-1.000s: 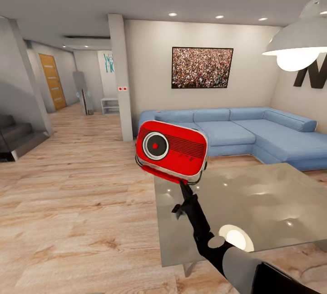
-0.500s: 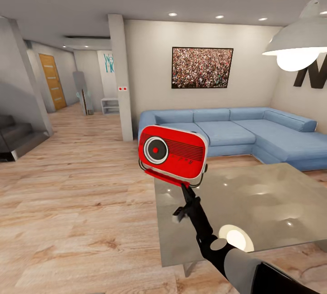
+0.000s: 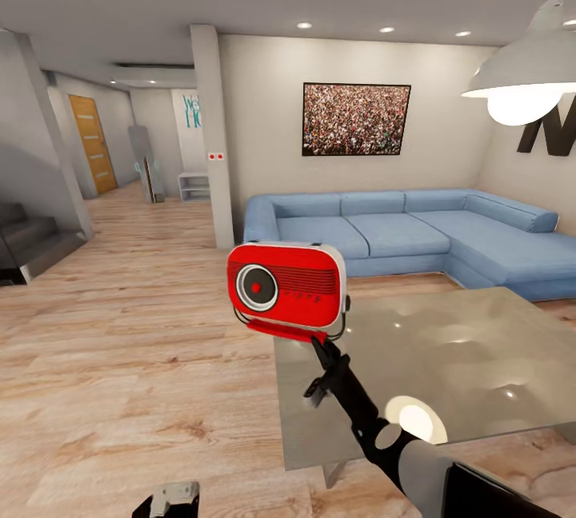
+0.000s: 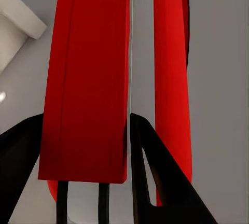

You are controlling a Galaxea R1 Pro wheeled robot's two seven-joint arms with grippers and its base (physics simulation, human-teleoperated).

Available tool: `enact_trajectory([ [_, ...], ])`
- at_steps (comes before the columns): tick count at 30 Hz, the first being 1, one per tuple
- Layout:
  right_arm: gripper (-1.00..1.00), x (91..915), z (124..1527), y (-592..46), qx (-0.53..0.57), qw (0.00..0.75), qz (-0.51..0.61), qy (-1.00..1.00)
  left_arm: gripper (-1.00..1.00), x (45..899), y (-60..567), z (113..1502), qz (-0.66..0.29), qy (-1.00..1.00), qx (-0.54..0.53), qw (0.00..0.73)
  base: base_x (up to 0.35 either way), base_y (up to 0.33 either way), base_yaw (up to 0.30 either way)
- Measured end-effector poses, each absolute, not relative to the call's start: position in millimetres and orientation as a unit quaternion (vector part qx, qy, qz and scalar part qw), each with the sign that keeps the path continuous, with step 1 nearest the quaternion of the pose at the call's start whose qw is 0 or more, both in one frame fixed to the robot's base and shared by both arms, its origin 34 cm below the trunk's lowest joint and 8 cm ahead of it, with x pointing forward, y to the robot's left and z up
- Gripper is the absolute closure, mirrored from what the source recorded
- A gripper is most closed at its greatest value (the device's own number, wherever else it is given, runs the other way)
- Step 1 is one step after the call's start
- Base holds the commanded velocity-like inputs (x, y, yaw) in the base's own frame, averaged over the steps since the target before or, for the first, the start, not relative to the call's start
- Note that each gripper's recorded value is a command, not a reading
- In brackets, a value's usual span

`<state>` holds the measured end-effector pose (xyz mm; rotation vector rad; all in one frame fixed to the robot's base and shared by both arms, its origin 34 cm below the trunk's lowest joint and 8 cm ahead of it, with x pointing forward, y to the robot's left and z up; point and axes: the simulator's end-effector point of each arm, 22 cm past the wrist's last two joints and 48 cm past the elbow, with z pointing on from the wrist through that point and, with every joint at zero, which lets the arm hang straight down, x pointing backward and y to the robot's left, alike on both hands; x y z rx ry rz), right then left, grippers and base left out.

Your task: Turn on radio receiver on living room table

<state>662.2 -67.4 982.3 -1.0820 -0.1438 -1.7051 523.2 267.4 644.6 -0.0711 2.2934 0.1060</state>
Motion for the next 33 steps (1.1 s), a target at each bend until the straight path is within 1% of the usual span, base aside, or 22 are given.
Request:
enact_trajectory([
  [6,1.00,661,979,-68,-0.458,0.529,-0.711,-0.072,-1.00,531,267,654,0.040,0.902,-0.030,0.429,0.000,0.000,0.000],
  [7,1.00,660,979,-68,-0.459,0.529,-0.710,-0.074,1.00,534,267,656,0.040,0.900,-0.030,0.434,0.000,0.000,0.000],
  [19,1.00,653,974,-56,-0.466,0.535,-0.696,-0.107,1.00,550,265,676,0.034,0.891,-0.040,0.452,0.000,0.000,0.000],
  [26,1.00,646,970,-47,-0.471,0.540,-0.684,-0.132,1.00,561,236,688,-0.001,0.889,-0.058,0.454,0.000,0.000,0.000],
  [27,1.00,647,970,-48,-0.471,0.540,-0.686,-0.129,1.00,558,196,696,-0.038,0.926,-0.052,0.373,0.000,0.000,0.000],
  [28,1.00,651,973,-53,-0.468,0.537,-0.692,-0.116,1.00,582,183,755,-0.058,0.923,-0.043,0.378,0.000,0.000,0.000],
  [29,1.00,657,977,-62,-0.462,0.532,-0.704,-0.091,1.00,616,186,842,-0.067,0.883,-0.045,0.463,0.000,0.000,0.000],
  [32,1.00,680,992,-108,-0.433,0.501,-0.749,0.015,1.00,637,140,890,-0.125,0.863,-0.021,0.490,0.000,0.000,0.000],
  [33,1.00,679,991,-105,-0.435,0.503,-0.747,0.009,1.00,641,133,899,-0.134,0.858,-0.015,0.496,0.000,0.000,0.000],
])
